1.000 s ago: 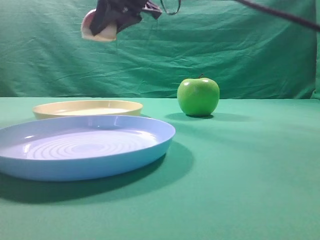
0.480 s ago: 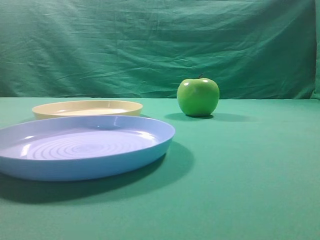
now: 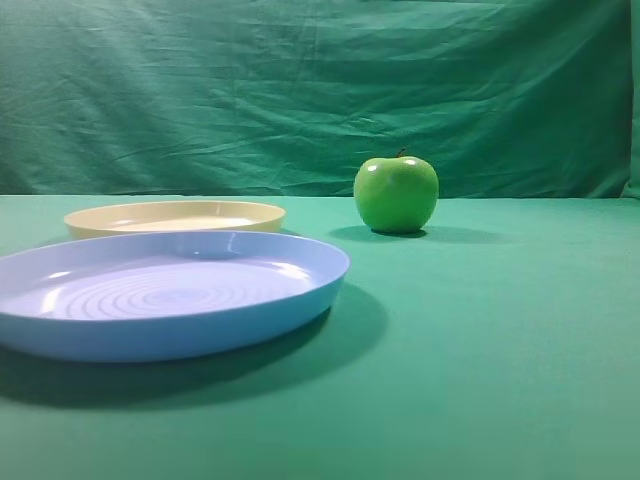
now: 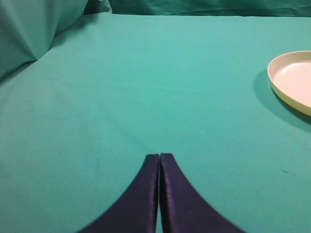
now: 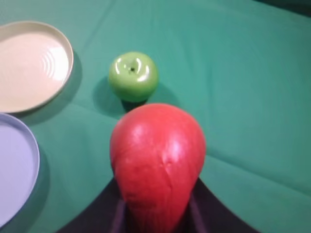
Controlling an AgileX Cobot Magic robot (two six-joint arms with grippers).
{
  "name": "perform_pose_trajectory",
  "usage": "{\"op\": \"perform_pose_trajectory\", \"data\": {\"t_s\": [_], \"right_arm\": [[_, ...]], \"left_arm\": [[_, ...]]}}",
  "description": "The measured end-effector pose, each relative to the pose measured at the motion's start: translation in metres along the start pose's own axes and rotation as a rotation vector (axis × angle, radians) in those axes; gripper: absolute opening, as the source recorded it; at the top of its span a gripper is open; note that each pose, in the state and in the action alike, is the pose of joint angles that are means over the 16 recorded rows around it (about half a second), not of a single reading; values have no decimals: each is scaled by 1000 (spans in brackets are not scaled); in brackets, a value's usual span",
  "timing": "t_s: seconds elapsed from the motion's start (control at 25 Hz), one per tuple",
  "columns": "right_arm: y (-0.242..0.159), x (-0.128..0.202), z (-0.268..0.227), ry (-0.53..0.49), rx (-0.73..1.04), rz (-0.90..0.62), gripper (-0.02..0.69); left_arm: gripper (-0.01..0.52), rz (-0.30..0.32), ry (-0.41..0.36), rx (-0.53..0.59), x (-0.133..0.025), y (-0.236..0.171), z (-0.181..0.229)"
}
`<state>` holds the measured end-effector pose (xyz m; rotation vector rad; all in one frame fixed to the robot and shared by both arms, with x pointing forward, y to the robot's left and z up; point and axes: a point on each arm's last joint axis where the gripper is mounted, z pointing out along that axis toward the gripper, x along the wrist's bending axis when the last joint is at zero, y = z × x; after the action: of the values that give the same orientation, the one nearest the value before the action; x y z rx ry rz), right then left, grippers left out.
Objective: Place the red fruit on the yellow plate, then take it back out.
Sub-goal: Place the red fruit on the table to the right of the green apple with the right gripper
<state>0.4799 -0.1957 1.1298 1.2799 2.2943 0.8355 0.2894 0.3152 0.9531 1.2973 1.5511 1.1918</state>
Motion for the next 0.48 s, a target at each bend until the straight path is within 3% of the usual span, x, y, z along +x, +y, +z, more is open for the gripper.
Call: {"op": "perform_pose_trajectory", "data": {"t_s": [0.48], "right_arm": [[-111, 9, 51, -19, 52, 75, 178]], "left_arm": [[0, 0, 0, 0, 0, 0, 0]]}}
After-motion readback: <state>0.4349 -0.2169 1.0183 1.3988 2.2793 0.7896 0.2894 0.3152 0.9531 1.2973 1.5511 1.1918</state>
